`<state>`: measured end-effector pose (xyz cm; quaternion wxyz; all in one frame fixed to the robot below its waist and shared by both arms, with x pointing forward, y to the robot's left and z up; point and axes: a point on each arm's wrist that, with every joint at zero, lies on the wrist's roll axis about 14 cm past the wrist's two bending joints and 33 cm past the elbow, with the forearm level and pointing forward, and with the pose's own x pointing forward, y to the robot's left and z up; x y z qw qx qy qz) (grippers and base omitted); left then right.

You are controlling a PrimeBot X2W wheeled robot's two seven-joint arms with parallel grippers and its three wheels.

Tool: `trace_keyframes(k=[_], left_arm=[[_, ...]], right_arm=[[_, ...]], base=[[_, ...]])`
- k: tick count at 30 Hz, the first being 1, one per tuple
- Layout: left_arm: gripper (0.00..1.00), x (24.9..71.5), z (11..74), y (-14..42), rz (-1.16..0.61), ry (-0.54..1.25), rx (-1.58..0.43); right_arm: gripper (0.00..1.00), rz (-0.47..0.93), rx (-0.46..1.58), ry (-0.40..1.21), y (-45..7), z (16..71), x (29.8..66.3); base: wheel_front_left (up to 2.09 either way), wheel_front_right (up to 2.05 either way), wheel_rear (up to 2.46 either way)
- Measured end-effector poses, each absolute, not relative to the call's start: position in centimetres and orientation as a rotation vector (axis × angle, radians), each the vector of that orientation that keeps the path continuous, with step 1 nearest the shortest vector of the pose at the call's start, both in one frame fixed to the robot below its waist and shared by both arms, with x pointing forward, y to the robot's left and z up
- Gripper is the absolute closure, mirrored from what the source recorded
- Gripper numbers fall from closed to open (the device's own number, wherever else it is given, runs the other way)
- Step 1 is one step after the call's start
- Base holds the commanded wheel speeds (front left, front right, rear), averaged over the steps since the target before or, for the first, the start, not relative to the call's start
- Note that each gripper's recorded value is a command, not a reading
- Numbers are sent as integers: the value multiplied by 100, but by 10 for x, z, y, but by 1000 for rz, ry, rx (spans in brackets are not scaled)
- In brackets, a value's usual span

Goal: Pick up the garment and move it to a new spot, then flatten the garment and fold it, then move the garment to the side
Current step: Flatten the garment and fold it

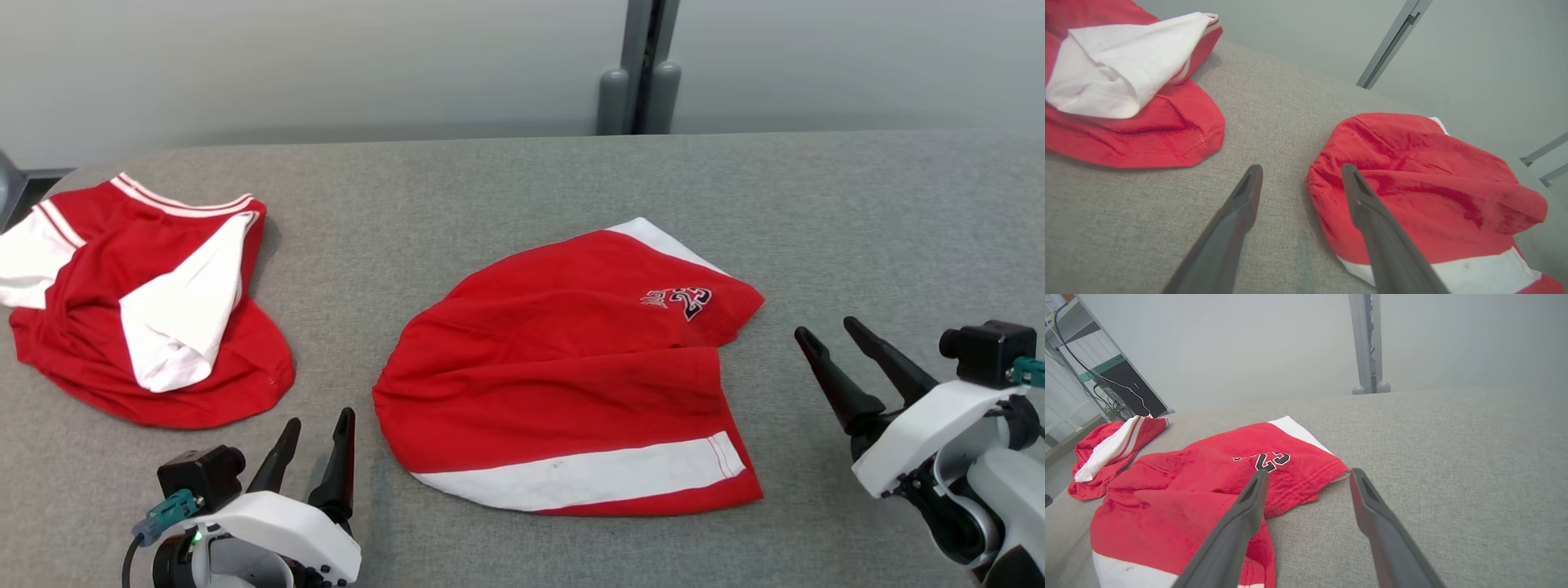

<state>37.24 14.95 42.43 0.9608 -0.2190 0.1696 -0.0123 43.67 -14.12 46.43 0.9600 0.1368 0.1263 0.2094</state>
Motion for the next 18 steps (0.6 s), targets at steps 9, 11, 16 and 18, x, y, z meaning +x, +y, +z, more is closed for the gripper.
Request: trace_keyframes(k=[9,11,16,18], left_arm=[[0,376,432,133,-74,330,-449],[0,374,431,132,-78,337,-446],[0,368,422,130,-84,374,-438],[0,362,413,124,-107,423,-431]], right_arm=[[0,414,288,205,-143,471,408],[0,420,296,220,-139,465,400],[0,444,303,266,-128,450,386],[0,457,317,298,-121,443,382]], base=[[0,0,0],[0,0,0],[0,0,0],[0,0,0]])
